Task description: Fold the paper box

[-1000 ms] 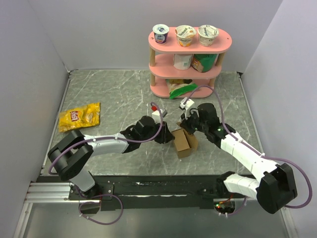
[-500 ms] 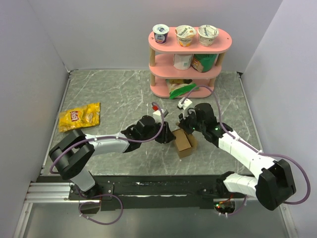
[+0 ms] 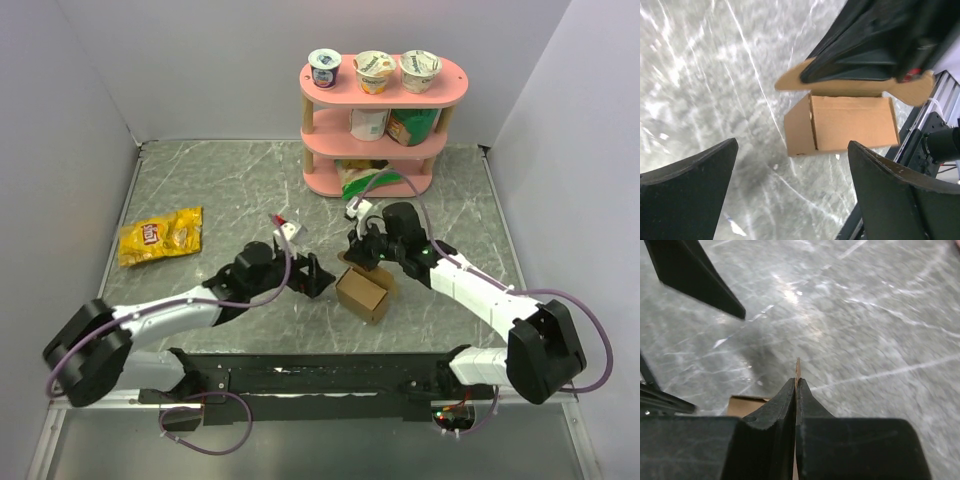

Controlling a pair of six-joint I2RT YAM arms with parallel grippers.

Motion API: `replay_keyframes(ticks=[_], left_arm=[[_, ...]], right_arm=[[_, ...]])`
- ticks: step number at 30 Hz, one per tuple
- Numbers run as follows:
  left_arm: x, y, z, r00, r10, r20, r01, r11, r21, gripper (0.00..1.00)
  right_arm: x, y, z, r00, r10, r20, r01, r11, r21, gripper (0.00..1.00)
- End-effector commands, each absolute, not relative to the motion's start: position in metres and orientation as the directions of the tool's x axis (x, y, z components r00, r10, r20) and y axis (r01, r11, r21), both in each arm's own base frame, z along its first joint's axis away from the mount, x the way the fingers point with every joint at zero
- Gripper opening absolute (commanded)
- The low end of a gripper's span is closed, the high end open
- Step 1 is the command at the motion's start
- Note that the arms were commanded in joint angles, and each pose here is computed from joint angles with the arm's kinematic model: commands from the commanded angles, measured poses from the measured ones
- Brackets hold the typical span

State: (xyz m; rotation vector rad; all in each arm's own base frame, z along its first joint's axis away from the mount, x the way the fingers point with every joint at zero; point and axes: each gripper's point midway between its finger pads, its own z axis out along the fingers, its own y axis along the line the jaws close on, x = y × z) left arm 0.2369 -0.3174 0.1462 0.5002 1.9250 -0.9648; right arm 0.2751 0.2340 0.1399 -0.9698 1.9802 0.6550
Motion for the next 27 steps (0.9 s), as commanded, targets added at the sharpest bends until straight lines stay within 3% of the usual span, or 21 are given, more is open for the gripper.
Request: replay_keyframes(ticks=[1, 12, 21, 25, 27], left_arm=[[0.236, -0.306, 0.169, -0.379, -0.046, -0.924, 0.76, 0.554, -0.339, 0.95], [0.259, -0.333, 0.171, -0.299, -0.02, -0.954, 0.842, 0.465, -0.274, 0.69], [0.259, -0.349, 0.165, -0.265, 0.051, -0.963, 0.894, 0.388, -0.225, 0.63], [0.257, -0.356, 0.161, -0.269, 0.074, -0.96, 0.909, 0.349, -0.227, 0.48], [0.256, -0.356, 0.161, -0.27, 0.076, -0.96, 0.912, 0.341, -0.23, 0.45]], right_arm=[[0.27, 0.251, 0.153, -0.315, -0.399, -0.861, -0.881, 0.46, 0.109, 0.07], [0.257, 0.258, 0.159, -0.264, -0.381, -0.886, -0.92, 0.374, 0.113, 0.08], [0.251, 0.257, 0.16, -0.242, -0.391, -0.888, -0.938, 0.327, 0.111, 0.08], [0.252, 0.257, 0.159, -0.248, -0.39, -0.887, -0.937, 0.329, 0.117, 0.08], [0.254, 0.256, 0.16, -0.249, -0.385, -0.889, -0.933, 0.342, 0.114, 0.08]])
